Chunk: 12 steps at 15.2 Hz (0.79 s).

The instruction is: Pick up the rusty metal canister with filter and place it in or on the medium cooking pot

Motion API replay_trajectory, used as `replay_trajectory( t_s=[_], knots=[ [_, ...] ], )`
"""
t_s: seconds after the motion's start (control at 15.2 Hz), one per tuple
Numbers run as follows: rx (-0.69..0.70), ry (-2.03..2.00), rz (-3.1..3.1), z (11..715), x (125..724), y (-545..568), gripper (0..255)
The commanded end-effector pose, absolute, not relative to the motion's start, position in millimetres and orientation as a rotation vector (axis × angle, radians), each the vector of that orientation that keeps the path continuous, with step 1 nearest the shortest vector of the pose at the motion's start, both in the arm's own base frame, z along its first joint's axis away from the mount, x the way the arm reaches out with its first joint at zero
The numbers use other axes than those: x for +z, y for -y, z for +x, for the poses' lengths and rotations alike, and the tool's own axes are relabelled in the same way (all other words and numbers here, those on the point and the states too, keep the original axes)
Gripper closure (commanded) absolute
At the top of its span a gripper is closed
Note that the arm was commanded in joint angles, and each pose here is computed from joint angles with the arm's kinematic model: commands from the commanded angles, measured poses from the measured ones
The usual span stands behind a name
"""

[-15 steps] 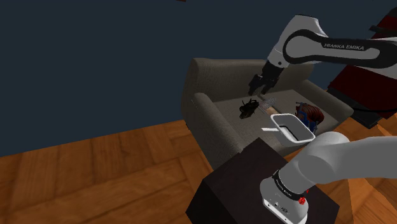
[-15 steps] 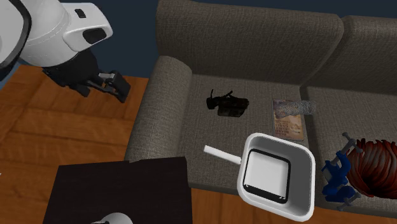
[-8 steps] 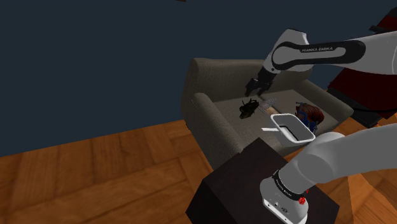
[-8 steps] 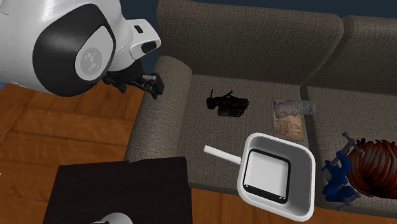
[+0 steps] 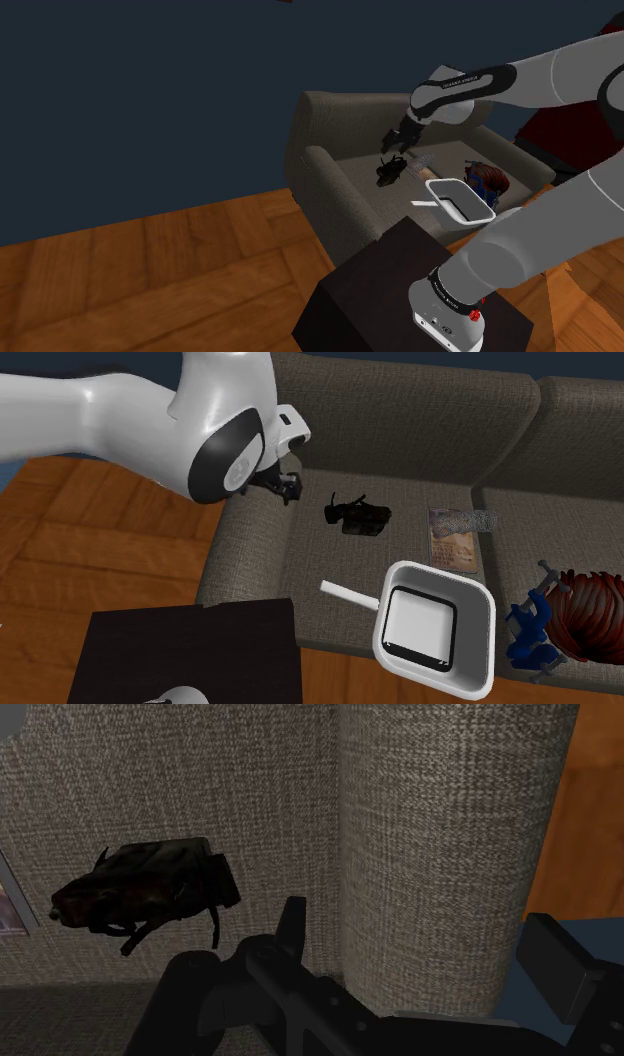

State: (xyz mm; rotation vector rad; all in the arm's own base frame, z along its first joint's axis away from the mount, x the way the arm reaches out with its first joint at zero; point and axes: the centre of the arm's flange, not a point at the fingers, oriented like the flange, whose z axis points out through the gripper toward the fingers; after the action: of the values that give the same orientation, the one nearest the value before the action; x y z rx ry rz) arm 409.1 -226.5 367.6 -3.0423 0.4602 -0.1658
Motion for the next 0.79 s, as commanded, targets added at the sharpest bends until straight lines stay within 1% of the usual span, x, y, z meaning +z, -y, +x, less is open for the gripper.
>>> replay_trajectory(
  t_s=[0.0,0.73],
  knots=[
    [-0.182,-0.474,-3.04,420.4,351.1,246.5,0],
    [-0.258,-0.553,-3.012,468.4,266.3,350.7,0]
  ],
)
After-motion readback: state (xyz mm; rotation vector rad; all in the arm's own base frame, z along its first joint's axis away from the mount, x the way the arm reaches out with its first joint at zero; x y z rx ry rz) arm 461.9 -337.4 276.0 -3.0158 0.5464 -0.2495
